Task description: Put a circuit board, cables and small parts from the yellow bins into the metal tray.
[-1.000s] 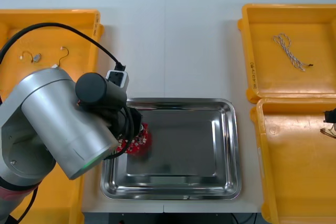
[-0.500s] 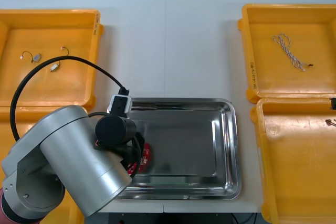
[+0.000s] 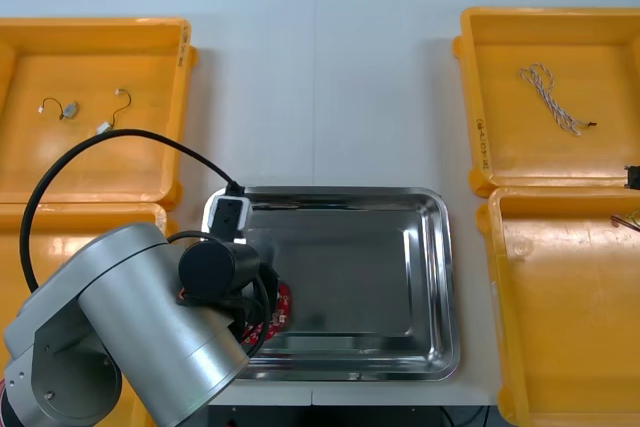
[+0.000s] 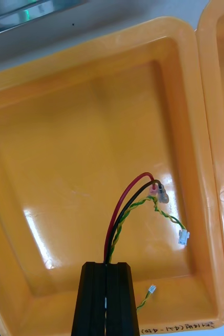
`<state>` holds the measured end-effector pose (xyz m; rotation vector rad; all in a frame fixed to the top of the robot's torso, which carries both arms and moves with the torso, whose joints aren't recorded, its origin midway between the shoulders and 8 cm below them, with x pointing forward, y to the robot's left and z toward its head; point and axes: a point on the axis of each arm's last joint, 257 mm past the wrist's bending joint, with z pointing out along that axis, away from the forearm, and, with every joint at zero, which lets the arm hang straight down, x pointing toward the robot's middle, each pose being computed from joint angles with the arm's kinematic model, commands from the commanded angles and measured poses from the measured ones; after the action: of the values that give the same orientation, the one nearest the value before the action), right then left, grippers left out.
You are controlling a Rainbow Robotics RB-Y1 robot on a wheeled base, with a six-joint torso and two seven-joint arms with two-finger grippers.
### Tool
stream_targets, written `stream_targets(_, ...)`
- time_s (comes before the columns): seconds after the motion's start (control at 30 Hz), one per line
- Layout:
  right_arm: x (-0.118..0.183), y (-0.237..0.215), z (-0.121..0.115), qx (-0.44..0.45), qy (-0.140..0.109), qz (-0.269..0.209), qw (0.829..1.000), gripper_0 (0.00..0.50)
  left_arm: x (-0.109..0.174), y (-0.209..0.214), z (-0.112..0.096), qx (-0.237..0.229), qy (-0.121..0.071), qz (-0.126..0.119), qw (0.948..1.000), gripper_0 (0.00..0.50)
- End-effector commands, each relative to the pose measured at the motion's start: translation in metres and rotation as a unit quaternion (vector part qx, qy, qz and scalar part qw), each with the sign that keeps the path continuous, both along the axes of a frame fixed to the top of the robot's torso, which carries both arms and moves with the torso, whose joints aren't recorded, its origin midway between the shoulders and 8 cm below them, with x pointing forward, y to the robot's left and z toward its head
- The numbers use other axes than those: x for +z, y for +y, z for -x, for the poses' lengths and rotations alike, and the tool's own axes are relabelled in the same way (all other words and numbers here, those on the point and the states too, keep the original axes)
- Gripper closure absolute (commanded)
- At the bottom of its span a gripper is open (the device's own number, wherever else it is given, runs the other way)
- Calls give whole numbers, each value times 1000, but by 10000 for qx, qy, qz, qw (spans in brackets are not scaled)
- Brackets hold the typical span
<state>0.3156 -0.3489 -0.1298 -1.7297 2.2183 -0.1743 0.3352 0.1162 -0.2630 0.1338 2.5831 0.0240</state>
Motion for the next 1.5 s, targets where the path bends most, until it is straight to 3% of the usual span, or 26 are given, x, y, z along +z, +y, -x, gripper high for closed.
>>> stream_targets(0.03,10,1,-5,-87,-60,37,9999,500,-2,-19,14,206,44,445,9988,500)
stream_targets(0.37,9,2,-4,-97,-30,20,9999,500,-22,-25,-3,243,-115,488,9984,500)
stream_targets(0.9,5,4,-2,-161,45,-12,9999,500,-23,-32,1,207,-72,584,9981,497)
stream_targets(0.97,4,4,-2,-149,56,-19,9999,500,-23,-32,1,220,-79,608,9979,400)
stream_targets(1.0,5,5,-2,-160,50,-24,9999,500,-23,-33,1,233,-75,621,9978,258)
stream_targets(1.03,5,5,-2,-160,50,-24,9999,500,-23,-33,1,236,-79,631,9977,190)
stream_targets(1.07,4,5,-1,-166,62,-31,9998,500,-22,-35,0,239,-98,671,9974,78)
stream_targets(1.1,5,5,-2,-170,56,-34,9998,500,-23,-35,0,246,-98,675,9974,39)
stream_targets(1.17,4,5,-1,-168,67,-39,9998,500,-22,-36,0,258,-113,714,9971,0)
stream_targets(1.5,5,6,-2,-172,51,-53,9998,500,-22,-38,1,290,-94,777,9965,0)
